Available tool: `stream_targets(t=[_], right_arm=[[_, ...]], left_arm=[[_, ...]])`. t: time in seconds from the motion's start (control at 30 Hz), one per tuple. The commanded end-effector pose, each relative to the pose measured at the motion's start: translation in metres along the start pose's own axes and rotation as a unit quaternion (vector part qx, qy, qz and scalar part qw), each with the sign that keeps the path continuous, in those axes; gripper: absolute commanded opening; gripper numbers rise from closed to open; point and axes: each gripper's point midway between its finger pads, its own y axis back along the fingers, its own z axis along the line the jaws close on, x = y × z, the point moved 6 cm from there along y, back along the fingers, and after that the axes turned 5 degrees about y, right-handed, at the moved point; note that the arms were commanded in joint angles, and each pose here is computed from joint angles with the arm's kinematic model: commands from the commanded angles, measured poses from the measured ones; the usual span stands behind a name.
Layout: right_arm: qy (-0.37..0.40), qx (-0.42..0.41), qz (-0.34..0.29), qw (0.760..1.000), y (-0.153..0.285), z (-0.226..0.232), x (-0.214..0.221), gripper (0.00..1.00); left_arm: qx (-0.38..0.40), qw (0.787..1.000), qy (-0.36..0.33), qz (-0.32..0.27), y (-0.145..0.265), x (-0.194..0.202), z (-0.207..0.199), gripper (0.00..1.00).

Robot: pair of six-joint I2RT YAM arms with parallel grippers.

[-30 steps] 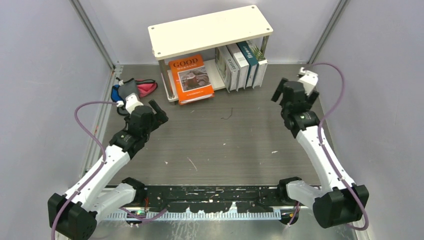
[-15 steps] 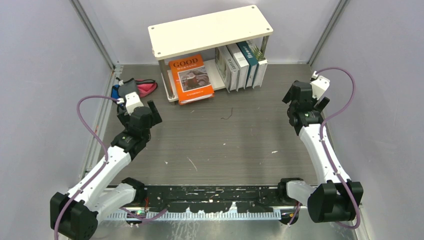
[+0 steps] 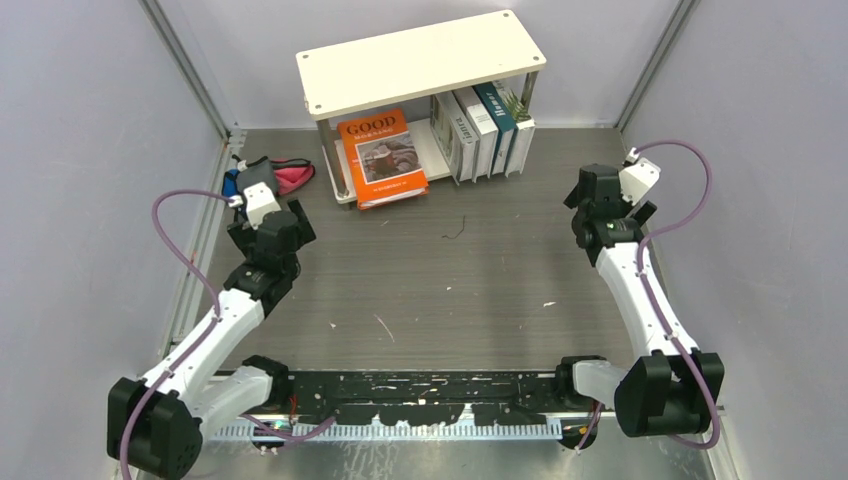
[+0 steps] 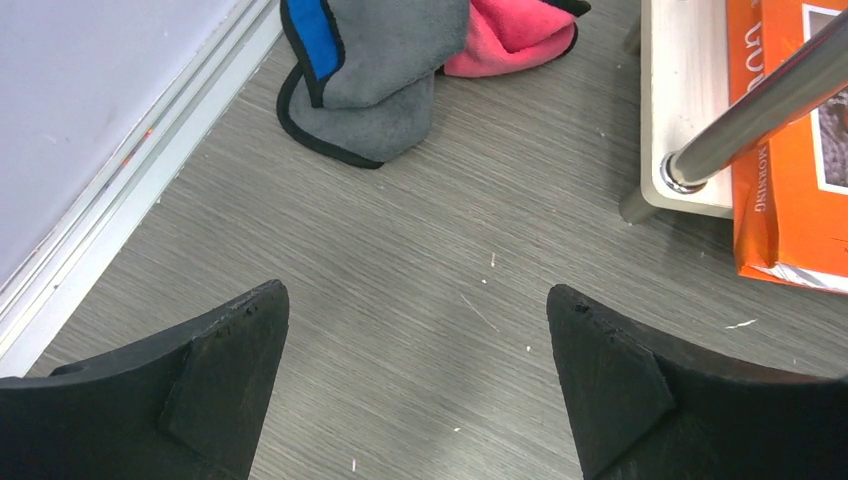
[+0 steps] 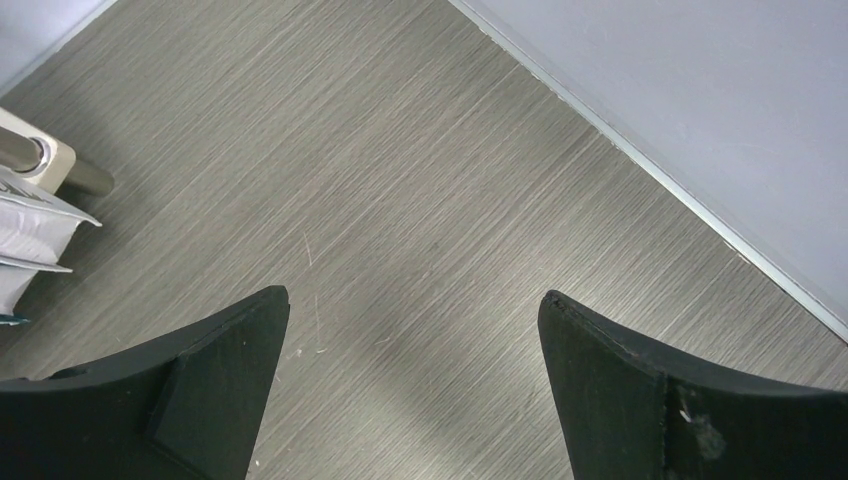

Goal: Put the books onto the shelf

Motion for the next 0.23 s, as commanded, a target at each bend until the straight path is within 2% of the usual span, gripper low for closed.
stream_targets(t=[0.0,0.2], right_arm=[[-0.039,0.017,-0.027,0.999,0.0009,0.0014,-0.0176,1.00],[-0.021,0.049,-0.034,0.998,0.0013,0.0016,-0.0194,1.00]], left_arm=[[-0.016,0.999,0.026,-0.036,-0.0068,-0.0104,-0.0003,1.00],[-0.024,0.998,0.033,-0.042,-0.0104,-0.0134,-0.0015,1.00]])
